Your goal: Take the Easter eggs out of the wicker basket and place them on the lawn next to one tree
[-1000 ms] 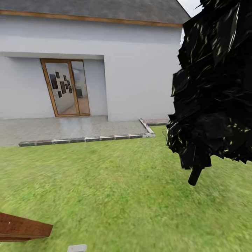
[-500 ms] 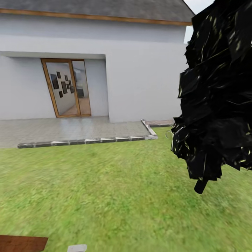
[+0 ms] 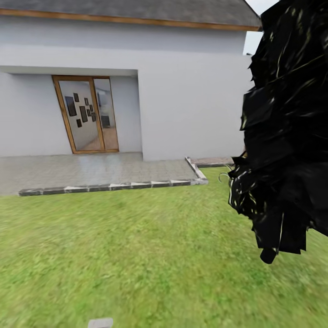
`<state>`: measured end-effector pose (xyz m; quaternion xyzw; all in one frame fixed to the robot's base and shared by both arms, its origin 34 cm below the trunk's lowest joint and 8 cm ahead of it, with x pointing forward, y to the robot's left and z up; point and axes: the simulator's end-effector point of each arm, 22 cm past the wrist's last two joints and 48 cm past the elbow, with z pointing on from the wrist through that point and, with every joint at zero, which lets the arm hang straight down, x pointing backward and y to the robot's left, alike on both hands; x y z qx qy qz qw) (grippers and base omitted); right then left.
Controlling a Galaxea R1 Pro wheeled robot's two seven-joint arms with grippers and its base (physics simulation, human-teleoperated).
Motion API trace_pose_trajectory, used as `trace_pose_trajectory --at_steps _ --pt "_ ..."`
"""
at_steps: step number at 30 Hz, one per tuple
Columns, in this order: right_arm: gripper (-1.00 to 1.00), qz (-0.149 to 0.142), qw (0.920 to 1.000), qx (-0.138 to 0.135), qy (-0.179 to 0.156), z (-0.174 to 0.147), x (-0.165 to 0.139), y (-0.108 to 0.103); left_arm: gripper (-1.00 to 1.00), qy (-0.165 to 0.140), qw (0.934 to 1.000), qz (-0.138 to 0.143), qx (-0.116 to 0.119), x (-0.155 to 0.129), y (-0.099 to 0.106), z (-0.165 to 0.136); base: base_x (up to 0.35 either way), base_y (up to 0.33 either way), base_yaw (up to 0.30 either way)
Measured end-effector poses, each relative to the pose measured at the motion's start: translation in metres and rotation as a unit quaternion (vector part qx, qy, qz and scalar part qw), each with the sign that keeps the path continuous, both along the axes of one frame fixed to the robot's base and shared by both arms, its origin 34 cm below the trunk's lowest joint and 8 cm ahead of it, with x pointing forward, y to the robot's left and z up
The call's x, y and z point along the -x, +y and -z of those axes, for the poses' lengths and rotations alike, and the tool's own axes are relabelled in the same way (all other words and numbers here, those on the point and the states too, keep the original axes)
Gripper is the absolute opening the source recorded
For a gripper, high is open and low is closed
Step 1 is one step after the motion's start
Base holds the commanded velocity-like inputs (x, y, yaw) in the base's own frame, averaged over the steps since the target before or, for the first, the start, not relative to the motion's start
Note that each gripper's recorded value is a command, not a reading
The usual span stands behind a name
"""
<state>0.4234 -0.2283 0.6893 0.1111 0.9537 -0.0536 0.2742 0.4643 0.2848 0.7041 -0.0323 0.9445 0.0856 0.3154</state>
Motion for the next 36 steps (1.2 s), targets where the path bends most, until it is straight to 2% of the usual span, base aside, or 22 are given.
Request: trace_pose_trajectory --at_steps 13,36 --pt "1.00 0.000 1.0000 0.001 0.000 -0.0003 -0.0007 -0.0003 1.00 0.000 1.0000 0.000 0.000 0.0000 0.0000 0.0000 0.327 0.000 0.137" --pt "1.00 0.000 1.0000 0.001 0.006 0.0034 0.0031 -0.0002 1.00 0.006 1.0000 0.000 0.000 0.0035 -0.0009 0.0042 0.327 0.000 0.192"
